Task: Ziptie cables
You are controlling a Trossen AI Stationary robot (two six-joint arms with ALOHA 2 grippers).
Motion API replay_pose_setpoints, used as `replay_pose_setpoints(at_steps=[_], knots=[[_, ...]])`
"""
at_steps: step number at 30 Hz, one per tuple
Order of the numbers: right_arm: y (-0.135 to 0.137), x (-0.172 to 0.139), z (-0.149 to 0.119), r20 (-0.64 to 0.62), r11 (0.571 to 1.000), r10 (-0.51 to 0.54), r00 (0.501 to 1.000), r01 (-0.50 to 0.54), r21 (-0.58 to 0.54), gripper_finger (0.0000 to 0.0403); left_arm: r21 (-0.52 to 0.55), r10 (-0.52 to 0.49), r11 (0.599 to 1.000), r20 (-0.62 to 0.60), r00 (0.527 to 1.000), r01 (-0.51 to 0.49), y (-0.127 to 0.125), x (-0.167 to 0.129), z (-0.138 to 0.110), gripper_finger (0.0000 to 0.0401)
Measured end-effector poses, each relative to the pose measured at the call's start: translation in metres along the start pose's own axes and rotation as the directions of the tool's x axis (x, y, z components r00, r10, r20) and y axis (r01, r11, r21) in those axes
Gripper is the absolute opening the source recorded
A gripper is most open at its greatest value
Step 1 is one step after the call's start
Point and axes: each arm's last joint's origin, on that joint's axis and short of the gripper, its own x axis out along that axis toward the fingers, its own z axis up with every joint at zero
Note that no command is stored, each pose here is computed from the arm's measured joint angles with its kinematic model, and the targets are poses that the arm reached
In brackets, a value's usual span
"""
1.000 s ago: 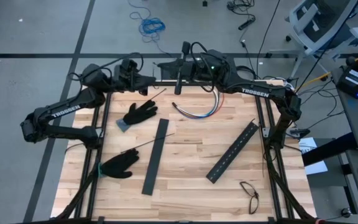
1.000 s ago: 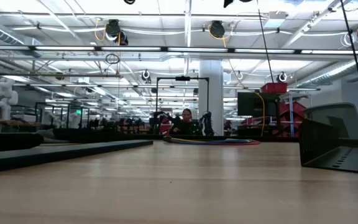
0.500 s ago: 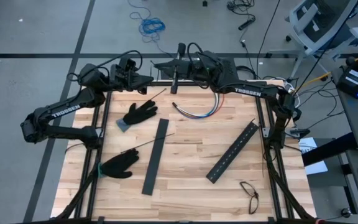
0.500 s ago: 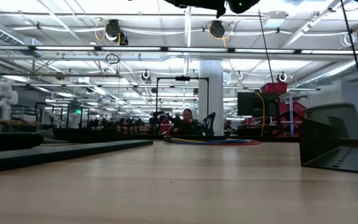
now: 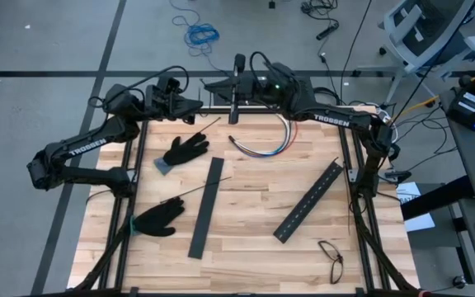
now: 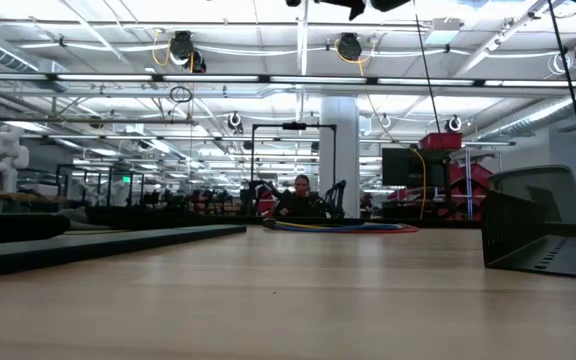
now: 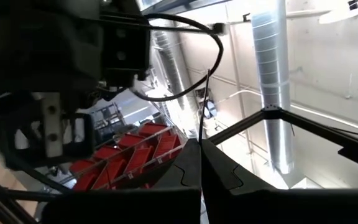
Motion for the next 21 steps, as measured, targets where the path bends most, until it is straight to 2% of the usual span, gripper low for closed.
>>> replay_pose_setpoints(at_steps=[21], knots=[[0.01,0.004,0.002,-0.002,0.999,0.031,1.0,-0.031,0.017,0.0,0.002,-0.001,1.0,-0.011,1.0,0.001,0.0,0.0,0.0,0.0]])
